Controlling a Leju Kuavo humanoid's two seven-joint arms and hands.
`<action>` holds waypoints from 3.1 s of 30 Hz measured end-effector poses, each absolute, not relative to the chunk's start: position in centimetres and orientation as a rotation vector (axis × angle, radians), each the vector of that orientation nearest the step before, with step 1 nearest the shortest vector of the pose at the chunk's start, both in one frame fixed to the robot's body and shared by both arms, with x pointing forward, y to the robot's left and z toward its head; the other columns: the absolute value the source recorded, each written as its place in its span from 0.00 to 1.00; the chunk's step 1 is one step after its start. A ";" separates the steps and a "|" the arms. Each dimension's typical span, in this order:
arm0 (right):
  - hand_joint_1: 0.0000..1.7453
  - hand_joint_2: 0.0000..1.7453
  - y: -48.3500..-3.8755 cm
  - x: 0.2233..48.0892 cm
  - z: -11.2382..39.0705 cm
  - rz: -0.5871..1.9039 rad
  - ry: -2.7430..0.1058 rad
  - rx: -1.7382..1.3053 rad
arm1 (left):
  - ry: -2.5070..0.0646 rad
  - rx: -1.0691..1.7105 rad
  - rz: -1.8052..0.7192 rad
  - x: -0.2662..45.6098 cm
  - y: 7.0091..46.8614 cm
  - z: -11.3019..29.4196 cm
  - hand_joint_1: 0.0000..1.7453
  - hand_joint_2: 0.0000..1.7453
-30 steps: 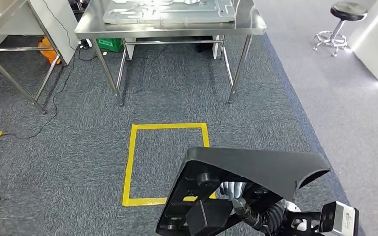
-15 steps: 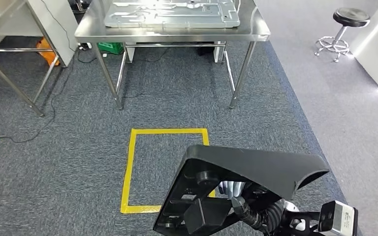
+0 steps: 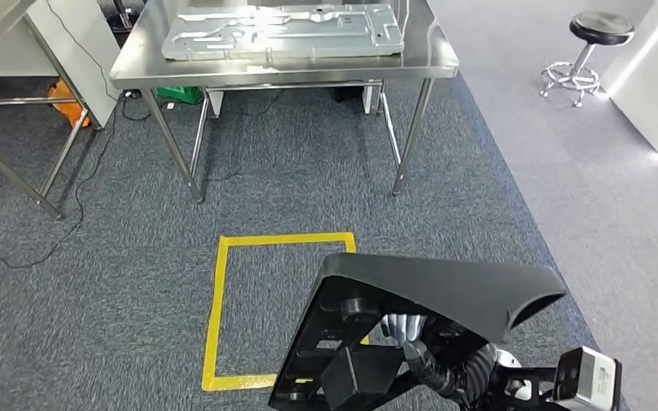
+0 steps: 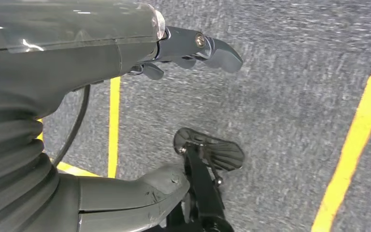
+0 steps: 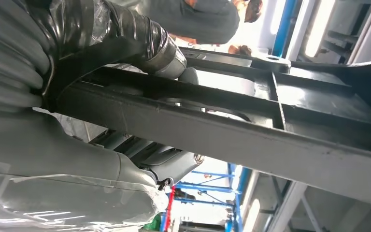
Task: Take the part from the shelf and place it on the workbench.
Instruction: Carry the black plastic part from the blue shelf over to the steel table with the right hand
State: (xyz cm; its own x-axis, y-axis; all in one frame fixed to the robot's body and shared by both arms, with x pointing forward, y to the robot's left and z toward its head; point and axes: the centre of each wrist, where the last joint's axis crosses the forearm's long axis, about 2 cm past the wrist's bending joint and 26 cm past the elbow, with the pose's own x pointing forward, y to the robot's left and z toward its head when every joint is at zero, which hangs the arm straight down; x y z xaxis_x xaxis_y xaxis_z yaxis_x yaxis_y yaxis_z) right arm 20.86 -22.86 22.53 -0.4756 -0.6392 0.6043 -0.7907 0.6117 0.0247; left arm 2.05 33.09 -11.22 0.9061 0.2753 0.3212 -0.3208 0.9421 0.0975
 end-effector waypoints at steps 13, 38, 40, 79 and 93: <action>0.84 1.00 -22.8 20.8 22.5 0.343 -2.265 1.108 | -0.318 0.149 0.300 1.9 33.0 -11.2 0.00 1.00; 0.84 1.00 -22.4 21.1 22.9 0.328 -2.286 1.101 | -0.327 0.158 0.297 2.4 33.0 -11.2 0.00 1.00; 0.84 1.00 -22.4 21.1 22.9 0.327 -2.285 1.101 | -0.325 0.158 0.296 2.4 33.0 -11.2 0.00 1.00; 0.84 1.00 -22.3 21.2 23.1 0.332 -2.293 1.097 | -0.333 0.155 0.294 2.4 33.0 -11.2 0.00 1.00; 0.84 1.00 -22.1 21.0 23.0 0.324 -2.296 1.080 | -0.326 0.158 0.295 2.1 33.0 -11.2 0.00 1.00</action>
State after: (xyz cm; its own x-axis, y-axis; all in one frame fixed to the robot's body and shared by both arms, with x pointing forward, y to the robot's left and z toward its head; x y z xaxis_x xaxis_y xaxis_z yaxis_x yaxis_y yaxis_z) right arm 20.99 -22.06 23.05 -0.5078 -0.6254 0.5925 -0.7648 0.6438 0.0241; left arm 2.07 33.04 -11.22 0.9051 0.2591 0.3370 -0.3097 0.9450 0.1052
